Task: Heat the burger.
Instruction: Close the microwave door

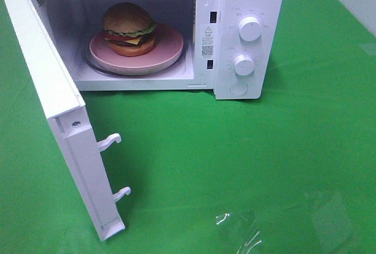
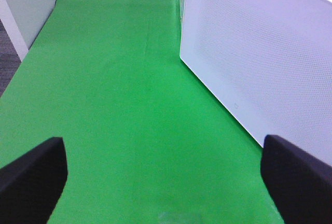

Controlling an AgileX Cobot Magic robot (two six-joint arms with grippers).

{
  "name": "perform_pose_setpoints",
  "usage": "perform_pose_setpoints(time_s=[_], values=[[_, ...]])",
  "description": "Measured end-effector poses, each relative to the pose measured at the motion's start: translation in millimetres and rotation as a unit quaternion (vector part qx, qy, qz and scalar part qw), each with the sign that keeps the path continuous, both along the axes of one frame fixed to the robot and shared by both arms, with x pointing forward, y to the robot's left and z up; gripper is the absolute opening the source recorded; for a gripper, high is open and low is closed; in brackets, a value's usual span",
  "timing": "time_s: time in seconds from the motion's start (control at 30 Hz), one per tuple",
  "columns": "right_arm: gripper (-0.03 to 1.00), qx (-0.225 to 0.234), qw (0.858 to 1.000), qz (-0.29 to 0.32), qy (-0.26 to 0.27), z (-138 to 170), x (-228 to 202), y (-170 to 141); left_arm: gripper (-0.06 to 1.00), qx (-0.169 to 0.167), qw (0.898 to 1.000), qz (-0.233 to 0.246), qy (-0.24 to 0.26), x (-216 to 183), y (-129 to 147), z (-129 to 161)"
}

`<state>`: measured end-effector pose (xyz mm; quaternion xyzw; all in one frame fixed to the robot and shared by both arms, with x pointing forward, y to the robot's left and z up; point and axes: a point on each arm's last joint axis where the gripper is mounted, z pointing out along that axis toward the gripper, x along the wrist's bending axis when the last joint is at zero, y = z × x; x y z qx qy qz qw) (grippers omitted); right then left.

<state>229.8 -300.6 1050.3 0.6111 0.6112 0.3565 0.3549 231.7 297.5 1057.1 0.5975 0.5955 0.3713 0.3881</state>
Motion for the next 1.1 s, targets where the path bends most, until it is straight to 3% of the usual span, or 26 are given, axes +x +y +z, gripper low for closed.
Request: perform_pose_setpoints(time_s=[0.2,0.37,0.4,0.43,0.5,0.6,0.63,0.67,0.7,0.73,0.8,1.0,1.1], values=[[0.76,0.0,1.0,0.0,0.0,0.0,0.0,0.0,0.92,-0.002,1.0,0.001,0.0,0.0,0.0,0.0],[0.76,0.0,1.0,0.0,0.0,0.0,0.0,0.0,0.79,-0.002,1.0,0.001,-0.008,0.0,0.0,2.2],[0.76,0.0,1.0,0.0,0.0,0.0,0.0,0.0,0.7,-0.001,1.0,0.002,-0.014,-0.2,0.1,3.9],[0.76,0.0,1.0,0.0,0.0,0.0,0.0,0.0,0.7,-0.001,1.0,0.002,-0.014,-0.2,0.1,3.9],[0.76,0.0,1.0,0.0,0.0,0.0,0.0,0.0,0.46,0.0,0.999,0.003,-0.033,0.0,0.4,8.5],[0.76,0.0,1.0,0.0,0.0,0.0,0.0,0.0,0.38,0.0,0.999,0.003,-0.04,0.2,0.5,9.9],[0.76,0.0,1.0,0.0,0.0,0.0,0.0,0.0,0.26,0.0,0.999,0.004,-0.054,3.5,0.6,13.3],[0.76,0.0,1.0,0.0,0.0,0.0,0.0,0.0,0.26,0.0,0.999,0.004,-0.054,3.5,0.6,13.3],[0.75,0.0,1.0,0.0,0.0,0.0,0.0,0.0,0.15,-0.001,0.998,0.005,-0.066,9.0,0.9,17.4],[0.75,0.0,1.0,0.0,0.0,0.0,0.0,0.0,0.15,-0.001,0.998,0.005,-0.066,9.0,0.9,17.4],[0.75,0.0,1.0,0.0,0.0,0.0,0.0,0.0,0.01,0.002,0.997,0.008,-0.079,25.0,1.9,25.4],[0.75,0.0,1.0,0.0,0.0,0.0,0.0,0.0,0.0,0.002,0.996,0.011,-0.084,51.2,3.0,26.1],[0.75,0.0,1.0,0.0,0.0,0.0,0.0,0.0,0.0,-0.002,0.993,0.013,-0.113,69.4,3.6,21.3]])
